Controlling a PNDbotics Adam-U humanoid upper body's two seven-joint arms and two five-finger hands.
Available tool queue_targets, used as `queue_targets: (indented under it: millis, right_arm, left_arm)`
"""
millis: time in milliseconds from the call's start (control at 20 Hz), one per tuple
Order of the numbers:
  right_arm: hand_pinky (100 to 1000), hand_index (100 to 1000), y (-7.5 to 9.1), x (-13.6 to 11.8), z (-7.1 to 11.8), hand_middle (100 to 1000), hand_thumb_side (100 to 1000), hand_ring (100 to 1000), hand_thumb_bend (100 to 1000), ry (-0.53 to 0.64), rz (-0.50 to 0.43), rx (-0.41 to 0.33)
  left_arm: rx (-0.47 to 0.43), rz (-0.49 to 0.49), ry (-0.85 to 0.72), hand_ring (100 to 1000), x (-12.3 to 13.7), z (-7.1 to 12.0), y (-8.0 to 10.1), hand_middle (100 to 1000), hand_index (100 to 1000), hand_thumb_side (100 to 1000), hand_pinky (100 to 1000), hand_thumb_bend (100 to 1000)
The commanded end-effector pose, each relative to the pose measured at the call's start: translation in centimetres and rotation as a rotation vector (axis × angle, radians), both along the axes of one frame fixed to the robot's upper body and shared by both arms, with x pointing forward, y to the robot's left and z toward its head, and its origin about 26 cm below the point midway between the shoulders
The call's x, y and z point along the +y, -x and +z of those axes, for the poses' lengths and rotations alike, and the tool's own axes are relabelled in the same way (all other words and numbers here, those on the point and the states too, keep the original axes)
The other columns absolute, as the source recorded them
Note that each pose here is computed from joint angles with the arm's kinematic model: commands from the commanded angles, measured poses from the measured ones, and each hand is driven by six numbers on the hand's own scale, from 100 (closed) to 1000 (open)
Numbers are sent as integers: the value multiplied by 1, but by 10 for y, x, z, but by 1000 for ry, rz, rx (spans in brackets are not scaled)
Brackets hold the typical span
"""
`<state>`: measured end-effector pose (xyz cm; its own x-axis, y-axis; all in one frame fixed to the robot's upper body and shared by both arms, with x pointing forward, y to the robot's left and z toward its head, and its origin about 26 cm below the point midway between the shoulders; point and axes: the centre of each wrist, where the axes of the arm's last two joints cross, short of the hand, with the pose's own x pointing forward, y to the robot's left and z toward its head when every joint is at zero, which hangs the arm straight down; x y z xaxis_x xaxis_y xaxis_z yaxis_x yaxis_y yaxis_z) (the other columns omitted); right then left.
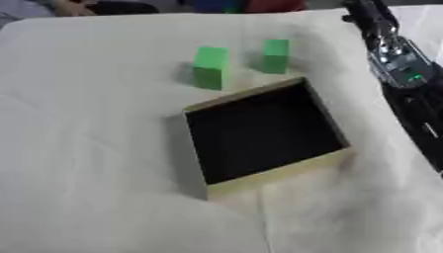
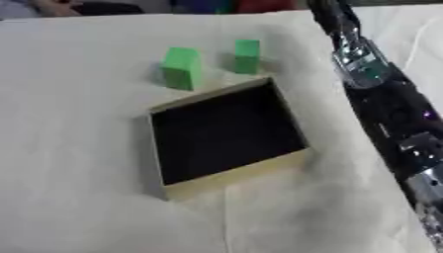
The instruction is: Pick up objects on the table and place them in the box.
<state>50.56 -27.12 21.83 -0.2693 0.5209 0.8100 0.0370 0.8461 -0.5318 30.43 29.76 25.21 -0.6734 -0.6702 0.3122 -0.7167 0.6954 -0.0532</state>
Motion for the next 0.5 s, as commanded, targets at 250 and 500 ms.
queue_targets:
  millis: [250,500]
  right_arm:
    - [916,1000,-3,6,17,913,1000,993,245,41,22,11]
    - [914,1000,-3,13,27,927,1000,992,533,231,62,-43]
  left_arm:
    - [-26,-7,-16,705,0,9,3,715,914,864,813,312]
    - [-24,-11,-15,704,-1,9,2,715,913,865,812,310]
